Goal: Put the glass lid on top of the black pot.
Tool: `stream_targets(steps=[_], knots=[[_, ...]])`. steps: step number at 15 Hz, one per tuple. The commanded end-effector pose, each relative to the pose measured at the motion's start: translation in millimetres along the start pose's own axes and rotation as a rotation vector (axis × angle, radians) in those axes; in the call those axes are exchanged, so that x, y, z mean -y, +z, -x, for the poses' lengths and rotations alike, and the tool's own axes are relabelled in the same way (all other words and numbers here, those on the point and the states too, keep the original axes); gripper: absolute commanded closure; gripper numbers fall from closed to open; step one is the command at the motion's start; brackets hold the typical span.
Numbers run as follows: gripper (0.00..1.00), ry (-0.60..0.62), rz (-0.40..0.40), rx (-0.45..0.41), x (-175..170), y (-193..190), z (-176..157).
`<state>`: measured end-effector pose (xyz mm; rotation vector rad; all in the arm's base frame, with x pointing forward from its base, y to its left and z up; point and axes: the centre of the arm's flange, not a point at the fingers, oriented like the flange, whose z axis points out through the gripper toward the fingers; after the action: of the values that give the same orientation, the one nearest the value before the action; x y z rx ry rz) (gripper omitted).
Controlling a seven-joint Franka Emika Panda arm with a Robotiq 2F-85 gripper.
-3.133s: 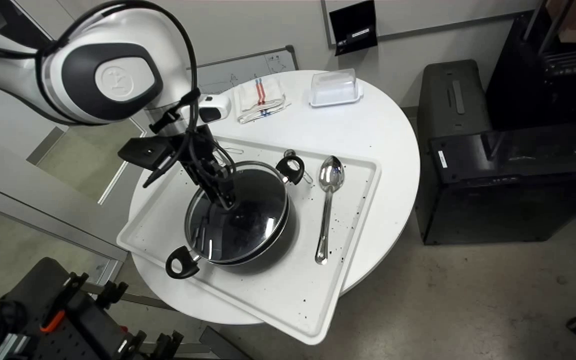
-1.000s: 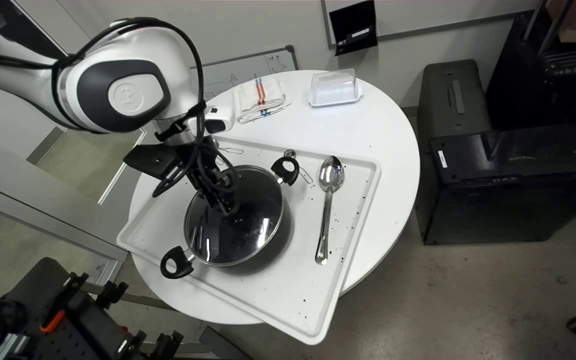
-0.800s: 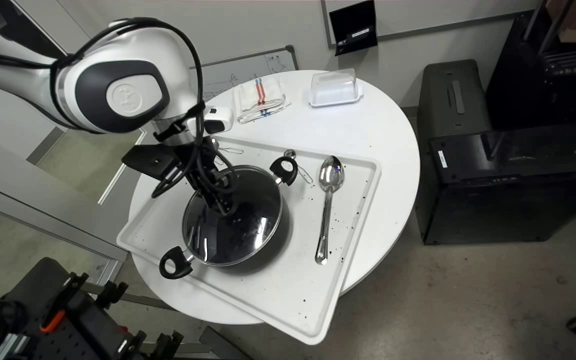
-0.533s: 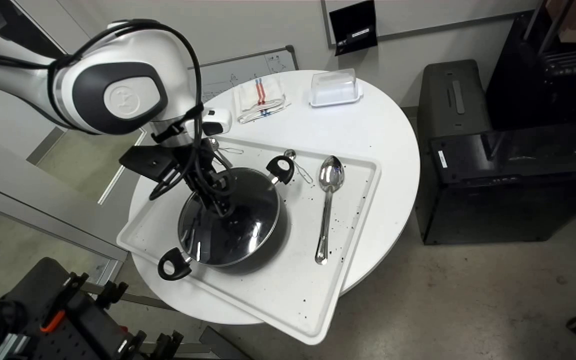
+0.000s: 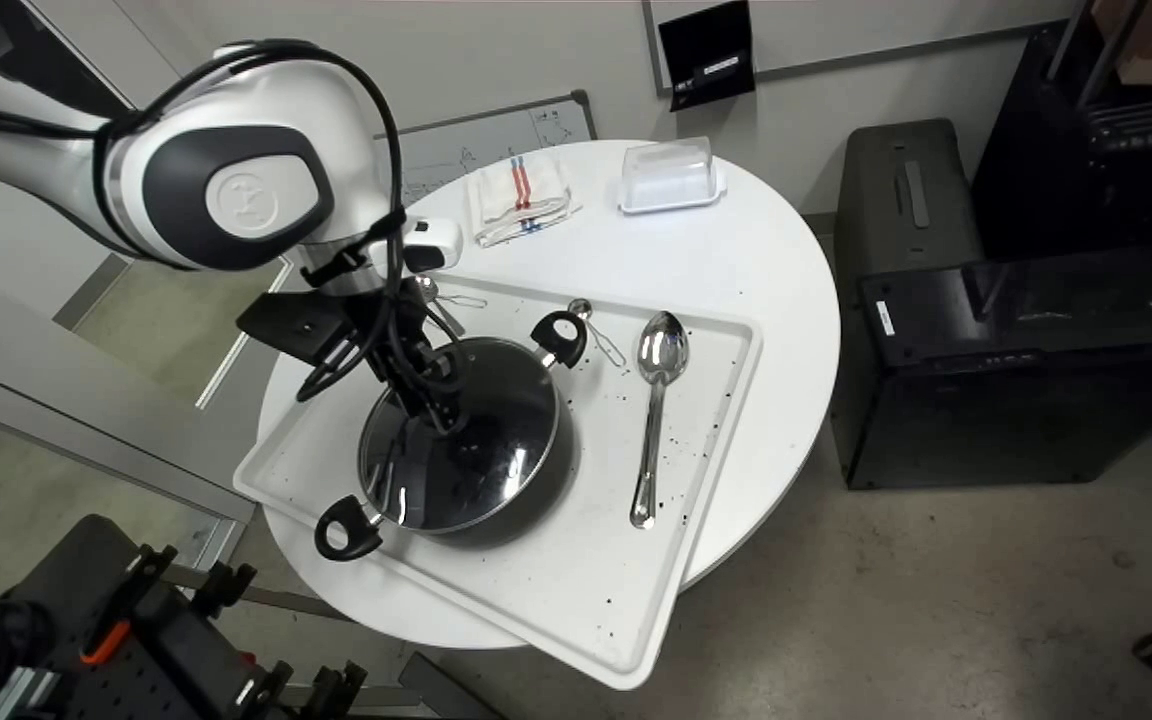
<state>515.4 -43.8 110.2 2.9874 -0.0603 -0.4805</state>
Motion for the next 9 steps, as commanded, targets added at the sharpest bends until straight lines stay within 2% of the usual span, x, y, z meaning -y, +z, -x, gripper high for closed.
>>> stream_targets(steps=[1, 3, 9], knots=[[0.10, -0.003, -0.016, 0.001, -1.4, -9.4, 13.9], [0.01, -0.007, -0.019, -0.004, -1.6, -13.6, 17.7], [0.00, -0.011, -0.019, -0.009, -2.3, -21.5, 25.4]])
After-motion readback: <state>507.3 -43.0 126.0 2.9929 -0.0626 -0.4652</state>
